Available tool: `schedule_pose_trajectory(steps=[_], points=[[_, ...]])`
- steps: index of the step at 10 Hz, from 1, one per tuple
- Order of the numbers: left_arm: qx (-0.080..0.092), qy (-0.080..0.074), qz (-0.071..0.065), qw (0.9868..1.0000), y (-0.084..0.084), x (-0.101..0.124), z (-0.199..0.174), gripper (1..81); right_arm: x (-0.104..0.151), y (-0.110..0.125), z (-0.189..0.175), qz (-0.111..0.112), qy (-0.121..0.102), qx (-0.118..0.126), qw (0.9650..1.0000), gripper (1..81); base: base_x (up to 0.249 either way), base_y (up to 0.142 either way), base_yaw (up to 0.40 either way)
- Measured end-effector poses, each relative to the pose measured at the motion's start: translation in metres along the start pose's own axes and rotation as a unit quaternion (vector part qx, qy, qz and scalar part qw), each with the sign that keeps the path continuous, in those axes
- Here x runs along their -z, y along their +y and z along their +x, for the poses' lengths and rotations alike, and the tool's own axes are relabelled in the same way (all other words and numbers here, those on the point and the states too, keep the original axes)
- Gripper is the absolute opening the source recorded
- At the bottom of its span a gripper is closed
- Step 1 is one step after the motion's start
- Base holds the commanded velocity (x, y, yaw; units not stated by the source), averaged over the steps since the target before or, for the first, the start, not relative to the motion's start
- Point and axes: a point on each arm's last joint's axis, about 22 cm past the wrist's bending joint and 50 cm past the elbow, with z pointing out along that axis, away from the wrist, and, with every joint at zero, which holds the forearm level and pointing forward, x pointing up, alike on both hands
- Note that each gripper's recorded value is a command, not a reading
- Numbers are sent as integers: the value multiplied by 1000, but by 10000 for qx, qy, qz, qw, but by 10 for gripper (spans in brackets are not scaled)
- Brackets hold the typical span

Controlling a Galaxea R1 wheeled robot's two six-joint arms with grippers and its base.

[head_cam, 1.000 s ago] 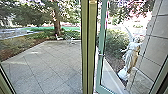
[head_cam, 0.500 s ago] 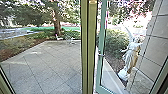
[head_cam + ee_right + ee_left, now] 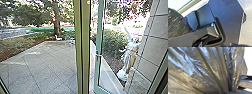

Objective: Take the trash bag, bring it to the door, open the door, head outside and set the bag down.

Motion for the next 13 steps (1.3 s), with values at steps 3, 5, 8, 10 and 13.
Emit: schedule_pose_trajectory(steps=[3,5,8,10,13], points=[[0,-3,10,10000,-2,0,0,10,1,4,1,-23,4,51,10000,811,0,-112,0],[-2,0,9,10000,-1,0,0,10,1,7,0,-40,1,56,10000,811,0,-124,0],[-3,0,-3,10000,0,0,0,10,1,5,-1,-32,-4,52,10000,811,0,-129,0],[-3,0,-3,10000,0,0,0,10,1,5,-1,-32,-4,50,10000,811,0,-128,0],[-3,1,-2,10000,0,0,0,10,1,6,-2,-37,-10,47,10000,811,0,-131,0]])
